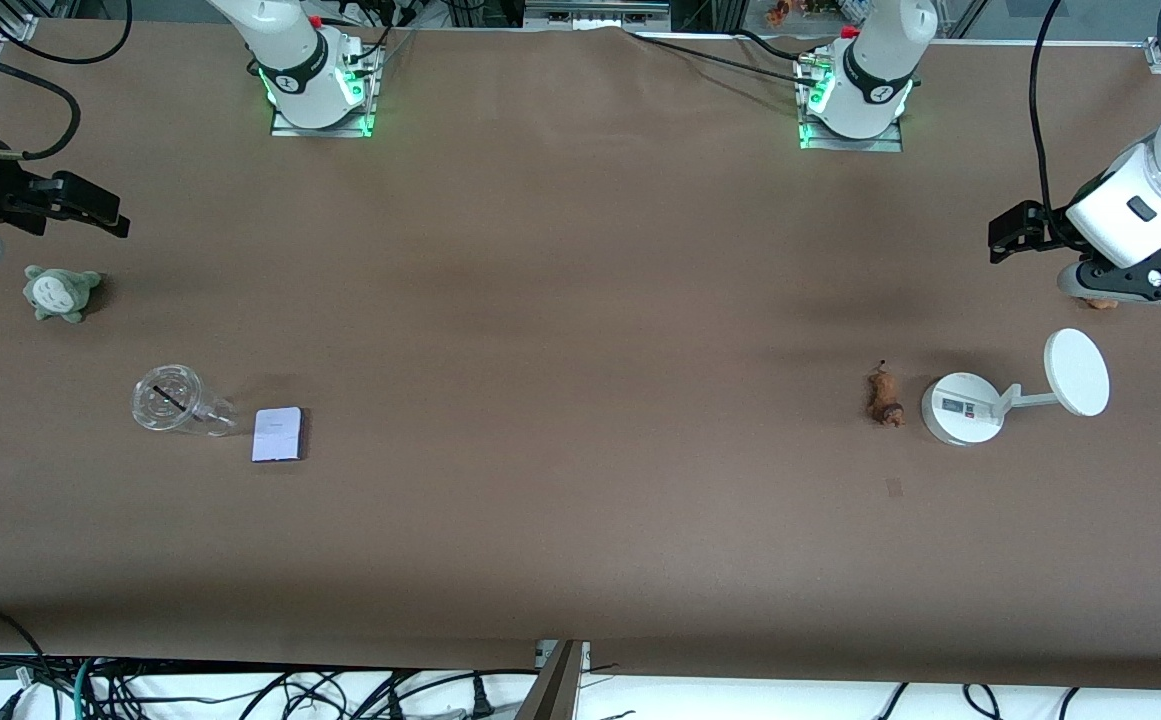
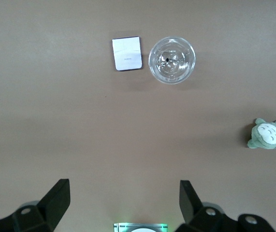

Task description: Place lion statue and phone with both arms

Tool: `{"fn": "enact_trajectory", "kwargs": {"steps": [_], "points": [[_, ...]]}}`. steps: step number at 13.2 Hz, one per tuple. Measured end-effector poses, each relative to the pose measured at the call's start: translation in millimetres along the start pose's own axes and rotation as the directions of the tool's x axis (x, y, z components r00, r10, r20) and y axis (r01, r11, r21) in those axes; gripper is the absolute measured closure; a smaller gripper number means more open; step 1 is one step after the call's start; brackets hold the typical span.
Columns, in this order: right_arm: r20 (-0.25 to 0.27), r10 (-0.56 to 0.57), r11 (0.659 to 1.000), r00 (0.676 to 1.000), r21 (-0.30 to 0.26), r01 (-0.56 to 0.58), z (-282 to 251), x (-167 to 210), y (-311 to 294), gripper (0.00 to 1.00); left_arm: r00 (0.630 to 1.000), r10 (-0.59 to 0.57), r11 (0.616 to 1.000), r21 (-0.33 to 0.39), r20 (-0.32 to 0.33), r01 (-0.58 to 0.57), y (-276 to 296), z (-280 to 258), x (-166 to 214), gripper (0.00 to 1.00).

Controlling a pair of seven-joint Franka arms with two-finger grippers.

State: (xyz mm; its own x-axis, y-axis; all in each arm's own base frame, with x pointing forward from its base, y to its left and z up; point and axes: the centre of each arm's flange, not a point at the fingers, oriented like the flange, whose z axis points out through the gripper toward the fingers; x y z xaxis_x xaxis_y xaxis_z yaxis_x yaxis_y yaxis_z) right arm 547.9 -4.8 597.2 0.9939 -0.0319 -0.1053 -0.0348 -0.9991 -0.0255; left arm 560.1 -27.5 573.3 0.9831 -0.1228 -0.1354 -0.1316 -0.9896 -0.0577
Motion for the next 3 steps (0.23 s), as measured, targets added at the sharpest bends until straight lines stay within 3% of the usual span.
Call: {"fn": "enact_trajectory", "kwargs": {"steps": [3], "points": [[0.003,-0.002,1.0,1.0,-0.001,0.002,1.7,0.5,-1.2,0.0,1.0,0.0,1.0,0.0,0.0,0.0,0.0,0.0,0.0,0.0]]}}
